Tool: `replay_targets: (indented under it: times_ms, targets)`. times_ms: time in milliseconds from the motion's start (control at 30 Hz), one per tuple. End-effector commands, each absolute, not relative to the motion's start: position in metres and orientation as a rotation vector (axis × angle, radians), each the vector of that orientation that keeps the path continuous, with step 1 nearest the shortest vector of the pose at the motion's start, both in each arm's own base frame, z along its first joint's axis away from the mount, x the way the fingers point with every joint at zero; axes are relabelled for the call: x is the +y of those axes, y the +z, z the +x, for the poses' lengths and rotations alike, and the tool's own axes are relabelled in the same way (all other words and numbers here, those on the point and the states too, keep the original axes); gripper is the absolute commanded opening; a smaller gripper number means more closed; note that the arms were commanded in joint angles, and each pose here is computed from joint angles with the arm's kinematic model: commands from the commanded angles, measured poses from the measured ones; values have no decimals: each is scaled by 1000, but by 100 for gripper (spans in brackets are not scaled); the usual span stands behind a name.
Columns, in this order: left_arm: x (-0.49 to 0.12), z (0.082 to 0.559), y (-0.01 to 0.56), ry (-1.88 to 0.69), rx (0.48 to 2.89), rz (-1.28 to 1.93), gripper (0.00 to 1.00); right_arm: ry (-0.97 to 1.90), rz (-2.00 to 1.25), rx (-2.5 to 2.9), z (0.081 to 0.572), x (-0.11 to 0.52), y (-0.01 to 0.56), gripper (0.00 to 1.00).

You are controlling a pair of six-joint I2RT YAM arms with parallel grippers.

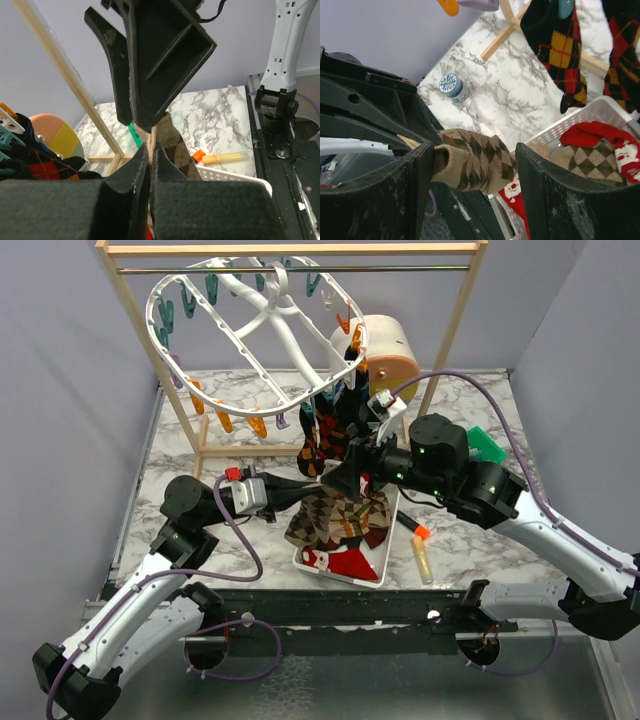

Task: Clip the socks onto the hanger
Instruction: Pick up the sock from the bin.

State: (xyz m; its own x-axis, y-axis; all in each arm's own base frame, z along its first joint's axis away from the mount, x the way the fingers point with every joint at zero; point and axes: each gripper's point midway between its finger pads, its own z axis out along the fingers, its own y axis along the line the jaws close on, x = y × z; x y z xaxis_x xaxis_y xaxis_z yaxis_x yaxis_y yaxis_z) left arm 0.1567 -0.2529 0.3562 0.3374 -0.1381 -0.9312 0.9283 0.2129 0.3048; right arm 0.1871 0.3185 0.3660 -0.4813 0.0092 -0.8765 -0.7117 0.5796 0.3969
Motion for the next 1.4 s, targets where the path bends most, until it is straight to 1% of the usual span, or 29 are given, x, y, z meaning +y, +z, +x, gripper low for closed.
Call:
replay_targets:
  times_ms: [0,300,500,600,667,700,867,900,933,967,1033,1267,1367]
  targets:
    - [-251,146,354,-891,861,1139,0,1037,-624,1945,173,325,363,69]
    - [-250,144,349,-871,848,1151,0,1031,-682,2015,166,327,349,57]
    - [-249,146,350,-858,846,1148,0,1055,-731,2054,157,329,343,56]
    - [-250,146,350,-859,847,1148,0,1066,-753,2078,154,332,338,53]
    - [-250,146,350,-865,851,1147,0,1072,-755,2085,154,334,336,48]
    - [-250,146,349,-871,855,1148,0,1071,-748,2085,155,334,336,41]
    - [-250,144,349,-883,863,1141,0,1014,-689,2055,167,329,337,20]
    - [-249,144,349,-886,868,1135,3,1009,-680,2038,169,328,339,15]
    - [-249,145,349,-889,875,1130,11,1005,-672,2018,171,327,342,11]
    - [-249,145,348,-895,887,1122,20,1004,-667,2001,171,326,343,7]
    - [-249,146,348,-910,909,1102,35,1003,-645,1967,173,323,347,1]
    - [-244,151,347,-932,980,1015,60,1020,-601,1832,175,312,361,0]
    - [-244,153,352,-948,1003,983,81,1008,-558,1789,179,306,366,0]
